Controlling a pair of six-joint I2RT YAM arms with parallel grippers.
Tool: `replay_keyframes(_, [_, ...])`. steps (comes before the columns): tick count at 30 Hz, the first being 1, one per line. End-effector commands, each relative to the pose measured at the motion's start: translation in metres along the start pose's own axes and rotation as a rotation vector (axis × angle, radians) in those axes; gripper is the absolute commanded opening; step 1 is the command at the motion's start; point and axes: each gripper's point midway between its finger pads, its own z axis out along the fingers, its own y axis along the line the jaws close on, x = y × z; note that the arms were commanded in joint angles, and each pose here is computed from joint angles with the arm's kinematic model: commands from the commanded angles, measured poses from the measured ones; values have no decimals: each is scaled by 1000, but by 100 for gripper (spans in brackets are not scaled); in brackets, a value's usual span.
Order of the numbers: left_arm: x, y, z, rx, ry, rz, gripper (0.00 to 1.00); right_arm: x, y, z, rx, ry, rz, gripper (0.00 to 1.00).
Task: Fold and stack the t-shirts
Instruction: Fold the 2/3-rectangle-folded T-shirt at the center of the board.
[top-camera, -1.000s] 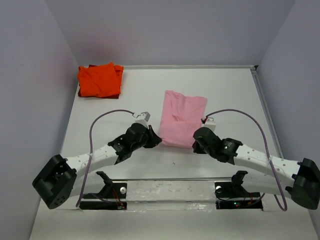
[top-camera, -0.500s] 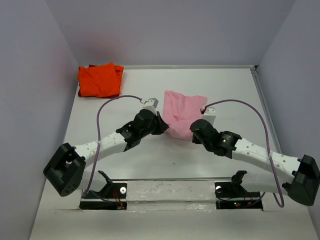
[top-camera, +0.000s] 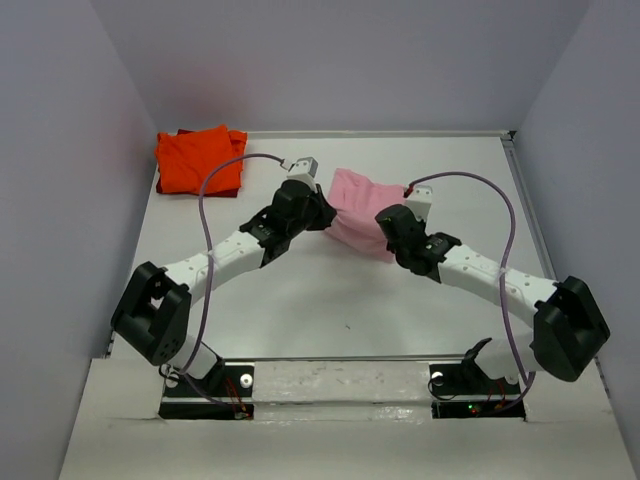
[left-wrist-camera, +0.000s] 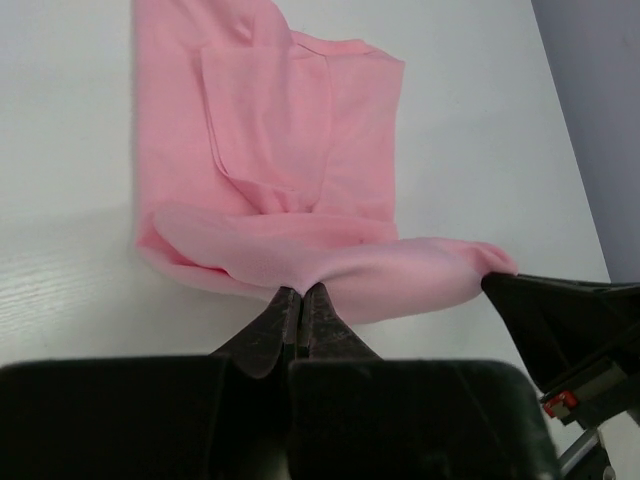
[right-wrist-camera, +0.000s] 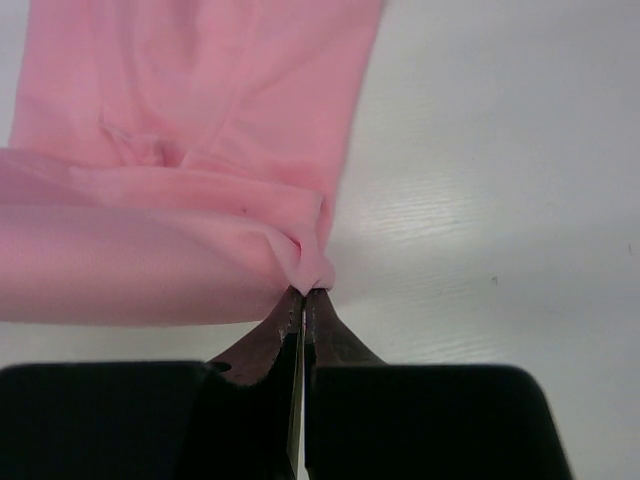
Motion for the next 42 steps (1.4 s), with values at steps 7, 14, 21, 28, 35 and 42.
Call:
replay_keyframes(7, [-46, 13, 23, 7, -75, 23, 0, -80, -11, 28, 70, -160, 29, 0])
replay_keyframes(14, [-67, 8, 51, 31, -80, 7, 0, -97, -8, 42, 102, -189, 12, 0])
replay_keyframes(21, [-88, -1, 78, 56, -78, 18, 0, -113, -13, 61, 137, -206, 30, 0])
replay_keyframes(28, [-118, 7, 109, 52, -82, 19, 0, -149, -20, 88, 180, -242, 39, 0])
replay_keyframes(35, [-141, 30, 146, 23, -94, -1, 0, -181, -27, 154, 201, -239, 72, 0])
replay_keyframes(42, [-139, 80, 201, -6, -84, -53, 0, -176, -27, 256, 191, -167, 50, 0])
